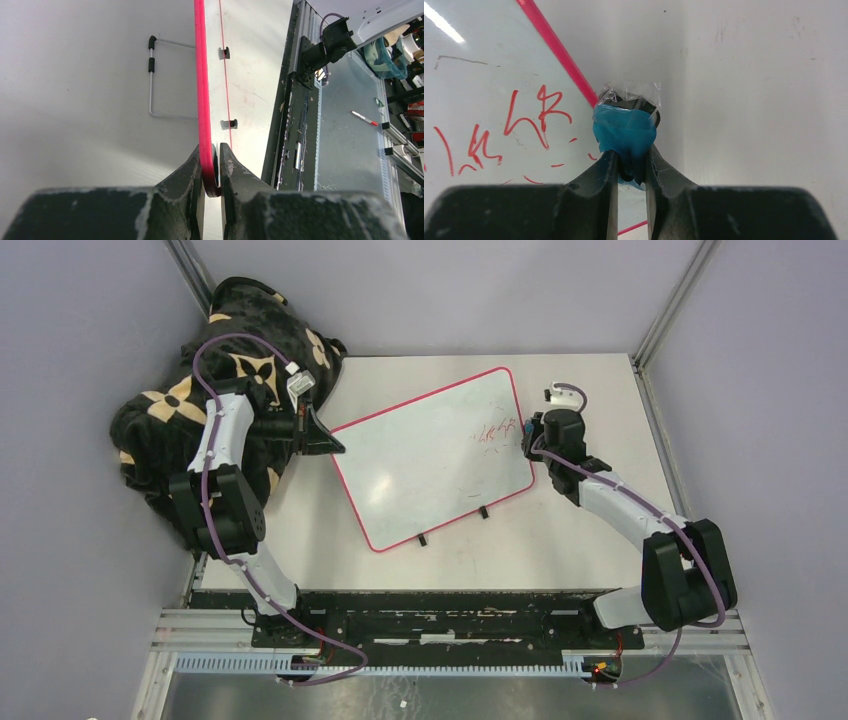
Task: Erase the whiteboard
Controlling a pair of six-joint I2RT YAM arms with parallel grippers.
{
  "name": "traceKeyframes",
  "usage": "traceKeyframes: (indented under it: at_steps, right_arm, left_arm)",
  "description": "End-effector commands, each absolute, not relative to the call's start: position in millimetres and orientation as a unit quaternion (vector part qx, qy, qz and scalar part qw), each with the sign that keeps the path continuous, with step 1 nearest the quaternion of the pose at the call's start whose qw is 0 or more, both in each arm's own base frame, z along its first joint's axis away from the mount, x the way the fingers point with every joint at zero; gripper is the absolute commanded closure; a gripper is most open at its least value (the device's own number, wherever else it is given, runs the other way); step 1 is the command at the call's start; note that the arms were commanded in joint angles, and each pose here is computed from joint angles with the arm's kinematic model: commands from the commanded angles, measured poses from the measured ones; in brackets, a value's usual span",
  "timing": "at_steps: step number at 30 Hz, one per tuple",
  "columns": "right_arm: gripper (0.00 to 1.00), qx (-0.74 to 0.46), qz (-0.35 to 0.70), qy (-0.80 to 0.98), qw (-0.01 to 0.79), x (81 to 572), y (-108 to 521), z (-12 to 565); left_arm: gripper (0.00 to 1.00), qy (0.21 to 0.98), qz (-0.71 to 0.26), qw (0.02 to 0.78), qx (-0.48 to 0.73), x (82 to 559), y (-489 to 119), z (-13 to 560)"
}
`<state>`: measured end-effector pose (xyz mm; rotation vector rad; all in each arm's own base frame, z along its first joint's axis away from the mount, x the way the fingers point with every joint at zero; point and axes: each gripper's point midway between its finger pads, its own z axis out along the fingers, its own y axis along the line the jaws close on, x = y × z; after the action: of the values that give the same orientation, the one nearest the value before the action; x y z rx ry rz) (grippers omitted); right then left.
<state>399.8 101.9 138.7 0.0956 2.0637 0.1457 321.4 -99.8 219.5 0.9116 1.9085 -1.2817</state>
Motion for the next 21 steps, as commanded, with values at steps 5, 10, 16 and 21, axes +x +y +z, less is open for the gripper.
traceKeyframes:
  at_steps: [5, 10, 16, 21]
  right_arm:
    - [0.99, 0.006, 0.138, 0.824, 0.550, 403, 143, 182]
    - [0.99, -0.033, 0.165, 0.820, 0.547, 399, 181, 187]
    - [0.99, -0.100, 0.206, 0.815, 0.533, 392, 253, 189]
    - [0.99, -0.129, 0.218, 0.814, 0.522, 396, 288, 193]
  left_arm:
    - [0.97, 0.718, -0.440, 0.349, 0.411, 321, -93, 213]
    - [0.97, 0.716, -0.441, 0.351, 0.411, 323, -94, 216]
    - [0.97, 0.717, -0.438, 0.353, 0.411, 323, -93, 219]
    - [0.97, 0.719, -0.434, 0.354, 0.412, 322, -93, 222]
